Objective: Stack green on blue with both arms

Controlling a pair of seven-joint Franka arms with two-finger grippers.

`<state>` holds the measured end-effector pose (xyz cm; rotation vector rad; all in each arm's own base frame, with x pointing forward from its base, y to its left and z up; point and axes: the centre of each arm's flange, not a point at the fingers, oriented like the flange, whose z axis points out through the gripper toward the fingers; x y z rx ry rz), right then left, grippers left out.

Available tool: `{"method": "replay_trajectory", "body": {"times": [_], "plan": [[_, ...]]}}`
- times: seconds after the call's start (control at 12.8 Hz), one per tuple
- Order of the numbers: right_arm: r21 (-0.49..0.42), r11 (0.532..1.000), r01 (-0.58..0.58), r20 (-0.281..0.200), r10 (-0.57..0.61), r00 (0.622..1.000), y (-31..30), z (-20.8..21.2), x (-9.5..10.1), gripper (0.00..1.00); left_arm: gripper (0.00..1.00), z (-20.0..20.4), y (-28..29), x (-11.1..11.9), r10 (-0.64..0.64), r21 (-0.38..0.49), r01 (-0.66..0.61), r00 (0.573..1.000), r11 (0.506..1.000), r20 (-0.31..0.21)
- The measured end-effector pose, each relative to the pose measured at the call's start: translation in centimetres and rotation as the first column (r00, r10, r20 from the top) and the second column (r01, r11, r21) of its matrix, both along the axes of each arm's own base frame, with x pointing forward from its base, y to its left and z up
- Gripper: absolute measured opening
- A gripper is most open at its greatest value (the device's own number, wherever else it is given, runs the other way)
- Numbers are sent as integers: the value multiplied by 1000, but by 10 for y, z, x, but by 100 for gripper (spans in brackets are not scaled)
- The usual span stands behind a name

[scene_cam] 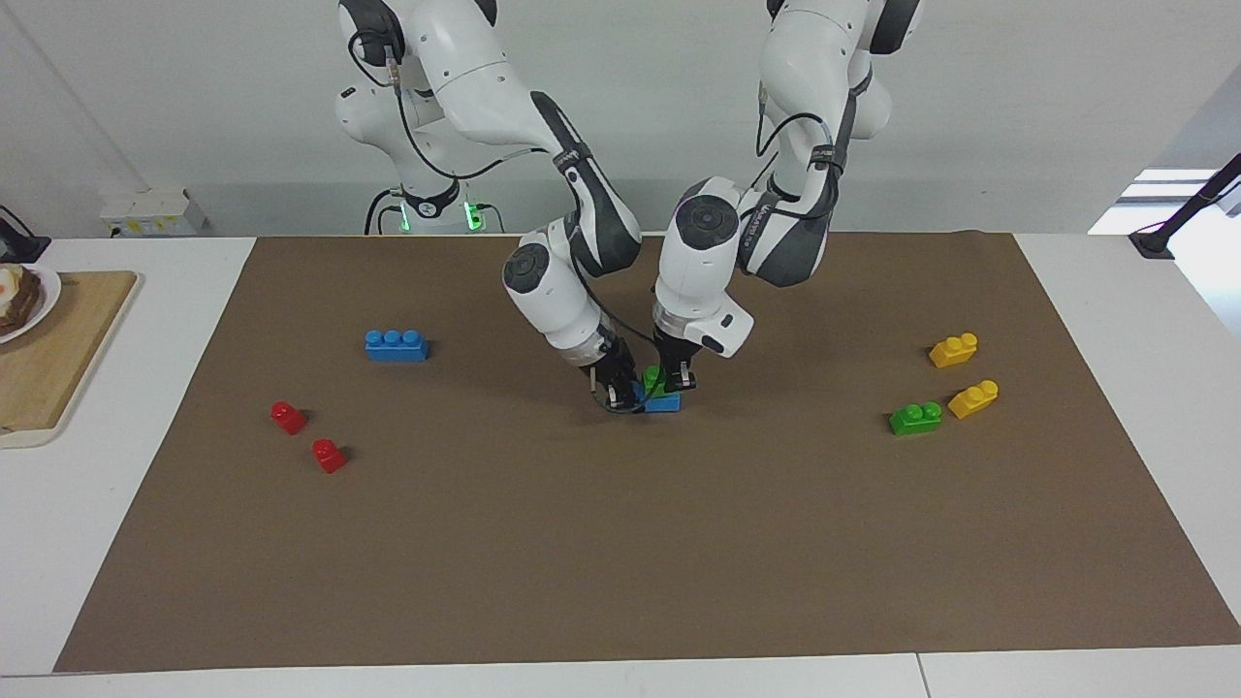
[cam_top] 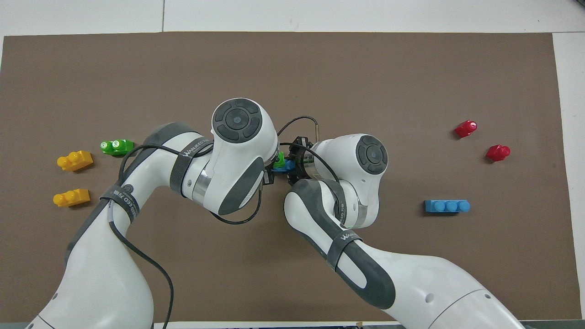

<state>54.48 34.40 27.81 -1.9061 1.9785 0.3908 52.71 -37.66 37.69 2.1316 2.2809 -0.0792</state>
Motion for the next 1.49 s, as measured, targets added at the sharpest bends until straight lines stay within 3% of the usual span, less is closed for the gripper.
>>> {"method": "replay_trajectory", "body": {"times": [0.78, 0.86, 1.18, 1.25, 1.49], "plan": [[-1, 1000, -12, 5, 12, 1000, 0, 0, 0, 35, 34, -10, -6, -11, -39, 23, 38, 999, 999, 23], [-1, 1000, -12, 6, 12, 1000, 0, 0, 0, 35, 39, -12, -6, -12, -40, 25, 39, 999, 999, 21], [-1, 1000, -11, 5, 11, 1000, 0, 0, 0, 35, 91, -22, -5, -16, -50, 42, 50, 999, 998, 12], [-1, 1000, -11, 5, 11, 1000, 0, 0, 0, 35, 100, -21, -4, -15, -49, 44, 49, 999, 998, 14], [2, 1000, -5, 3, 5, 1000, -1, 0, 0, 39, 100, -6, 7, -4, -44, 51, 43, 999, 998, 23]]}}
